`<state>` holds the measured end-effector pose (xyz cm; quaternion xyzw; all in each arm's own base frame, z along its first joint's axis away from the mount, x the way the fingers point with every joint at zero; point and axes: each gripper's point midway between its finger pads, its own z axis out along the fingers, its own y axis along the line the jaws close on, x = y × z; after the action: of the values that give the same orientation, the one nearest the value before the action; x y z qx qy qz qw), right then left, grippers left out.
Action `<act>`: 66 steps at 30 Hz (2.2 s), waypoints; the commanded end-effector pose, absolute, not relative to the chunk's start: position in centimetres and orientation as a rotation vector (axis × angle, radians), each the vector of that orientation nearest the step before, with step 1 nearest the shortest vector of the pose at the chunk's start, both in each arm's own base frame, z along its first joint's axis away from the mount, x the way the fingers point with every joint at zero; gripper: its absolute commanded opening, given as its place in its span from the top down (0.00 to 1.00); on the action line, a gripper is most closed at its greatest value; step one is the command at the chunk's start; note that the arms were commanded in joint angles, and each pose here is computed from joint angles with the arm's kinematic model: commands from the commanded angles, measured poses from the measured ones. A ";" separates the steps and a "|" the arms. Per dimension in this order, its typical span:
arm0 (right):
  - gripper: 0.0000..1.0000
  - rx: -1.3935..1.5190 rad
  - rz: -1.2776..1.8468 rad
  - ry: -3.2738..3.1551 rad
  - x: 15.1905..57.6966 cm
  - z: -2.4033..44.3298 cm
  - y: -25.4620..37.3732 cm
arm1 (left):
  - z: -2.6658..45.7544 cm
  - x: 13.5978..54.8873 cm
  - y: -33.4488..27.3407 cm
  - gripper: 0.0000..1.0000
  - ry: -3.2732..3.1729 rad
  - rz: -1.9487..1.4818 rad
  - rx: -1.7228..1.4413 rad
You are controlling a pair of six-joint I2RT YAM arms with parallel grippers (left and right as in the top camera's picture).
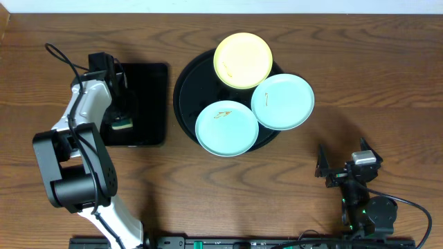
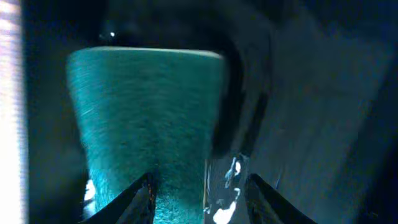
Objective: Clean dirty plates on tray and stack at the side
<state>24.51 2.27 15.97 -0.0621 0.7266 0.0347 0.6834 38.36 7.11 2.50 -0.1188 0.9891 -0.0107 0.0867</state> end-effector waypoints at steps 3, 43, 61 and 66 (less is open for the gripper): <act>0.01 -0.135 0.095 1.629 24.5 16.0 2.4 | 2.7 38.8 2.8 0.54 2.922 -0.390 -0.296; 0.01 -0.135 0.095 1.629 24.5 16.0 2.4 | 2.0 37.3 6.3 0.18 2.848 -0.099 -0.658; 0.01 -0.135 0.095 1.629 24.5 16.0 2.4 | 1.0 36.9 7.0 0.42 2.934 0.012 -0.306; 0.01 -0.135 0.095 1.629 24.5 16.0 2.4 | 1.2 37.7 7.3 0.30 2.900 0.033 -0.305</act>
<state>24.51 2.27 15.97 -0.0621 0.7266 0.0347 0.6834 37.98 6.87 1.88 -0.1130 0.9864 -0.0064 0.1196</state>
